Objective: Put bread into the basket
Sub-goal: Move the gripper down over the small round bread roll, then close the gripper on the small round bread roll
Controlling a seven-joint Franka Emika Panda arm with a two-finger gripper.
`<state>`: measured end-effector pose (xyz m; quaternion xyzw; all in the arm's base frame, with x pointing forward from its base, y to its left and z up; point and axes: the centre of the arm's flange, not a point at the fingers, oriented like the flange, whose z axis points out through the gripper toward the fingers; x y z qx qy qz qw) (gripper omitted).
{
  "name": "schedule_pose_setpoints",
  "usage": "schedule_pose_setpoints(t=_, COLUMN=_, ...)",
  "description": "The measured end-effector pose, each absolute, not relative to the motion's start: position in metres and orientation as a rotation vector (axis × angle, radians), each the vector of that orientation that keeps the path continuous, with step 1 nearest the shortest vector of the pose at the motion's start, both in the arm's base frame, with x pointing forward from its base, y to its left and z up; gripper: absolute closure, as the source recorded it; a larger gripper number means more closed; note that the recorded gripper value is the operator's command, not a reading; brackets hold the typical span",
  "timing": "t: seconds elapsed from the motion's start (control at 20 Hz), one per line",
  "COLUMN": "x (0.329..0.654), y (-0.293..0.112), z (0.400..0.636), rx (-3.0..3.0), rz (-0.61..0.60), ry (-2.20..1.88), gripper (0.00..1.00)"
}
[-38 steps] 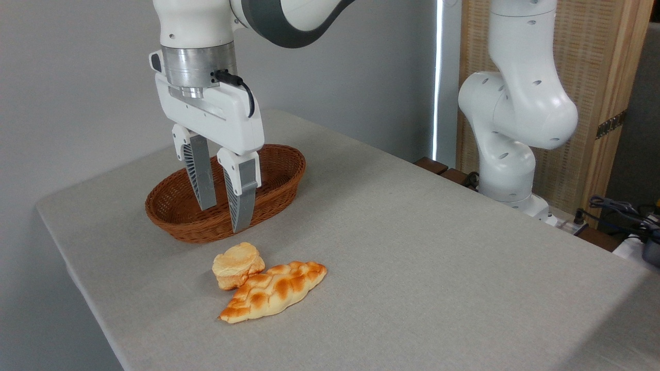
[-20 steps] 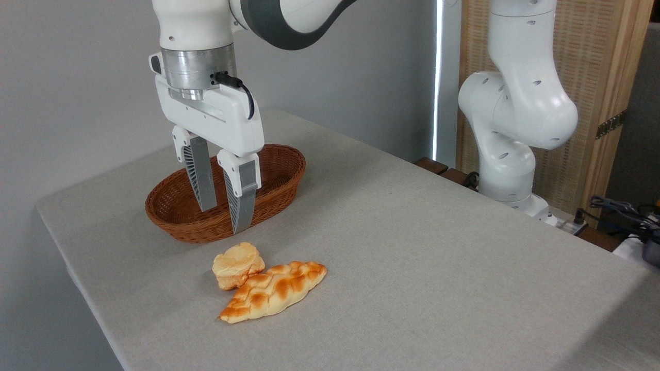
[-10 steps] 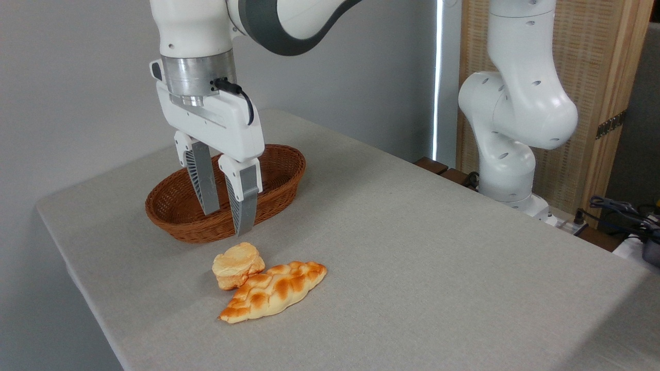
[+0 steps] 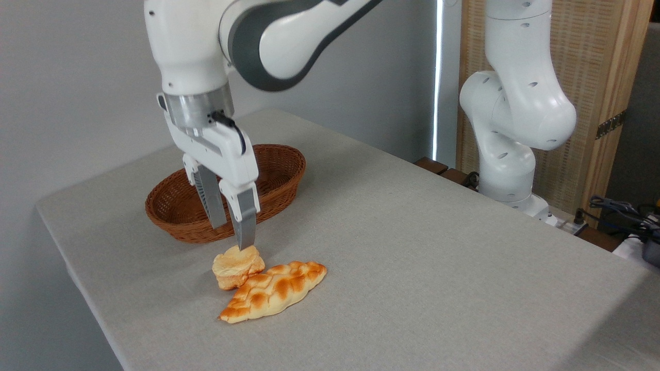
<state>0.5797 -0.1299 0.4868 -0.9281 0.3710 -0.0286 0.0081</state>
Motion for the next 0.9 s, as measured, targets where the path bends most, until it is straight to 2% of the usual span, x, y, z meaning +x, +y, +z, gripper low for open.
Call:
schedule_pose_setpoints(t=0.4, x=0.587, y=-0.131, z=0.440, rx=-2.909, rz=-0.021, ry=1.162, gripper=0.00)
schedule_pose_setpoints(t=0.65, x=0.589, y=-0.132, z=0.426, rx=-2.911, rz=0.009, ry=1.166, gripper=0.00)
schedule_pose_setpoints(t=0.9, x=0.588, y=-0.136, z=0.426, rx=-2.907, rz=0.008, ry=1.175, gripper=0.00)
